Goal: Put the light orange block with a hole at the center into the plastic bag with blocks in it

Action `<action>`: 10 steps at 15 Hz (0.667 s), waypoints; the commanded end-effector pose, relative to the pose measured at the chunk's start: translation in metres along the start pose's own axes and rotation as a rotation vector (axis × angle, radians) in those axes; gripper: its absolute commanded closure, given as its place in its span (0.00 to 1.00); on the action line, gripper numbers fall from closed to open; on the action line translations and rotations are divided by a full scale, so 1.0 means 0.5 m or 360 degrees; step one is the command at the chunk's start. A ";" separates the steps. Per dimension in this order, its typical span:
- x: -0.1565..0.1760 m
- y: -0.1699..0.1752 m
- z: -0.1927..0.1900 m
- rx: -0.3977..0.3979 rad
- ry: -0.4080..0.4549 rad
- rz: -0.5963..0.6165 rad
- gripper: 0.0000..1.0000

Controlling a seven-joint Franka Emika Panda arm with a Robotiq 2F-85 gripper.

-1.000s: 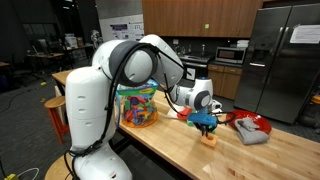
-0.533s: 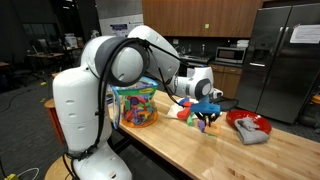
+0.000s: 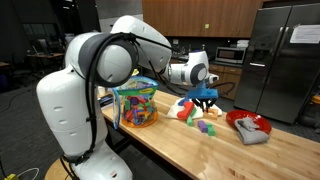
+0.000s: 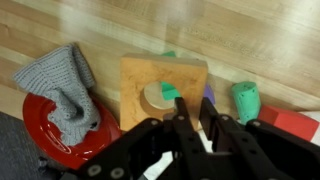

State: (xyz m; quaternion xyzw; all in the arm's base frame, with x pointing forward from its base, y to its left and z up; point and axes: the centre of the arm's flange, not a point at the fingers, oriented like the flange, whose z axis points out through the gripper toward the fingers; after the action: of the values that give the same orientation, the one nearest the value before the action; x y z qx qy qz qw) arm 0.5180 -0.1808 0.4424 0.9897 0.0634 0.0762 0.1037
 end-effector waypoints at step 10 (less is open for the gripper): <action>0.002 -0.014 -0.132 -0.0096 0.0127 -0.0246 0.95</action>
State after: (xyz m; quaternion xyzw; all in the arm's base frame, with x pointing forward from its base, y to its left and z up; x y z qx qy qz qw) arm 0.5174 -0.1533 0.4869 0.9809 0.1165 0.1022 0.1175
